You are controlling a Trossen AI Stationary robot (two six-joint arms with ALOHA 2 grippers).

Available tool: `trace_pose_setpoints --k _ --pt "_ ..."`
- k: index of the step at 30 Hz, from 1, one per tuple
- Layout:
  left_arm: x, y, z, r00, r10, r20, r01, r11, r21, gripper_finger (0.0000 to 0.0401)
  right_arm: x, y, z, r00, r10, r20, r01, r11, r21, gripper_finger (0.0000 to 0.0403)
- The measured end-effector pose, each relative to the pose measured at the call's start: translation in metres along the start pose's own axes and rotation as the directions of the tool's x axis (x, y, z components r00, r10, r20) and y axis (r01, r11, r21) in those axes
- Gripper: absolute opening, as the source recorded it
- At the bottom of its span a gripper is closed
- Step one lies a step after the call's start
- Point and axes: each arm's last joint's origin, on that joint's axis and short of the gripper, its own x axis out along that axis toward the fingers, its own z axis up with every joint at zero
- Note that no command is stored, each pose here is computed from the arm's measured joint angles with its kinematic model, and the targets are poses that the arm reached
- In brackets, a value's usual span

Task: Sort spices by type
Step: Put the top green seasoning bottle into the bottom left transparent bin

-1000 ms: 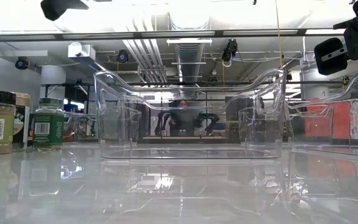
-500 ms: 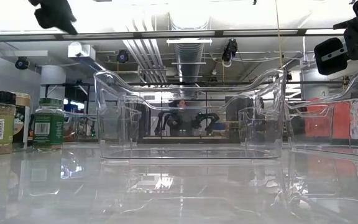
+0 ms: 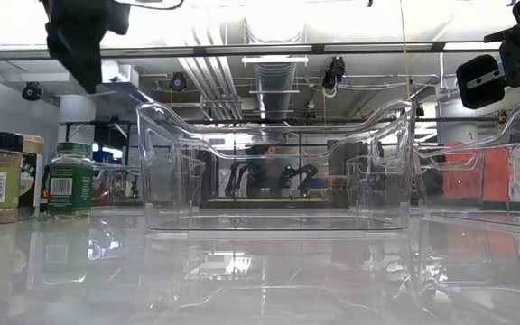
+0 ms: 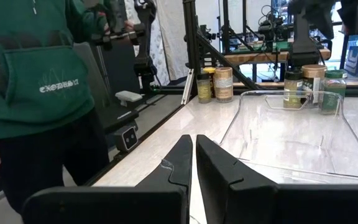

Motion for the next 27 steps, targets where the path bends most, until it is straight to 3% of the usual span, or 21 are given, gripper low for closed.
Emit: trace_pose_setpoints --k 5,12,16,23,27 --pt "0.006 -0.003 0.001 0.998 0.023 -0.059 -0.021 0.999 0.038 0.0263 0.0 0.0 0.0 1.0 0.0 0.0 0.0 1.0 0.0 0.0013" --pt "0.019 -0.011 0.006 0.986 0.002 -0.167 -0.036 0.978 -0.204 0.0263 0.0 0.0 0.0 1.0 0.0 0.0 0.0 1.0 0.0 0.0013" --pt "0.029 -0.015 0.007 0.968 0.031 -0.248 -0.101 0.956 -0.275 0.0263 0.0 0.0 0.0 1.0 0.0 0.0 0.0 1.0 0.0 0.0013" --pt "0.041 -0.012 0.01 0.944 0.098 -0.315 -0.191 0.941 -0.279 0.0263 0.0 0.0 0.0 1.0 0.0 0.0 0.0 1.0 0.0 0.0013" --pt "0.044 -0.006 0.014 0.945 0.113 -0.306 -0.173 0.969 -0.176 0.0263 0.0 0.0 0.0 1.0 0.0 0.0 0.0 1.0 0.0 0.0013"
